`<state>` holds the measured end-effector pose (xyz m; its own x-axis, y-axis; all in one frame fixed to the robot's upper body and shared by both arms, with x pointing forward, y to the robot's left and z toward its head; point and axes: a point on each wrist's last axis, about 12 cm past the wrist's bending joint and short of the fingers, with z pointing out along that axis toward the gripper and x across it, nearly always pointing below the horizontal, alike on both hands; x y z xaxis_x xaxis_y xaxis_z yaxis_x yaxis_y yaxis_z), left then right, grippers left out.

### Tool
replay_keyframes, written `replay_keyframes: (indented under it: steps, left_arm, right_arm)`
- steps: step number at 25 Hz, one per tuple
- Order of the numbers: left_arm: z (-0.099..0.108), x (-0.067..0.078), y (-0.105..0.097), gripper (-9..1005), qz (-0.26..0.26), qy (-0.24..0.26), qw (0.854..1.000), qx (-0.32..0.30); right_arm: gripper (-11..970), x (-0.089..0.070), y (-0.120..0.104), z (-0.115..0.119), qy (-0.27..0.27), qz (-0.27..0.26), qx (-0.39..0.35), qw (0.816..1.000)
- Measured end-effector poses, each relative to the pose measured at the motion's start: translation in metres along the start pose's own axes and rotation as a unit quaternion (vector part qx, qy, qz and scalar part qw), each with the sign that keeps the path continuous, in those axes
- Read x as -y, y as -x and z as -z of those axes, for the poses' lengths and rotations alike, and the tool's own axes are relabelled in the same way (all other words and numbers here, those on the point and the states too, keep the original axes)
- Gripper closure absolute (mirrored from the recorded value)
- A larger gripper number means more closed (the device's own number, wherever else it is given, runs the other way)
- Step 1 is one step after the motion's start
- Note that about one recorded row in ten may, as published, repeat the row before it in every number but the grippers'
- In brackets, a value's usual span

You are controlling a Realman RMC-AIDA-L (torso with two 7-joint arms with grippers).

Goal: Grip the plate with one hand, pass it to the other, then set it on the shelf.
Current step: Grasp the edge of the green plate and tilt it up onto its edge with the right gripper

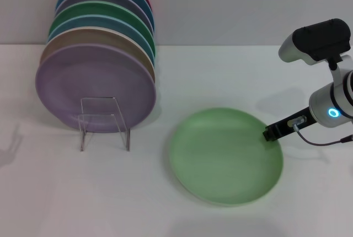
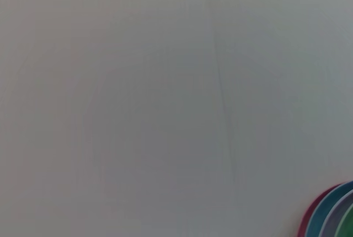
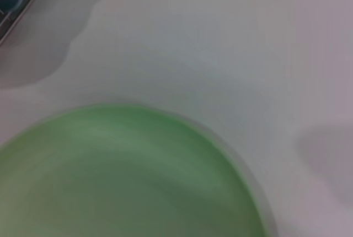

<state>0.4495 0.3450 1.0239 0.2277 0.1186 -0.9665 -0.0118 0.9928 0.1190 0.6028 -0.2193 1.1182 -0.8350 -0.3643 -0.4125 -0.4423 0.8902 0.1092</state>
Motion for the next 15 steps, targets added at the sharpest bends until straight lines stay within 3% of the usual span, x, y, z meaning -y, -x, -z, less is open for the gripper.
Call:
replay_keyframes:
  steps: [5,15]
  left_arm:
    - [-0.001,0.001,0.0,166,0.002,-0.001,1.0,0.001]
    - [-0.002,0.001,0.001,167,0.002,-0.002,1.0,0.002]
  right_arm:
    - [888,0.001,-0.001,-0.001,0.0,0.0,-0.002,1.0]
    - [923,0.0,0.003,0.011,-0.005,0.015,0.03,0.999]
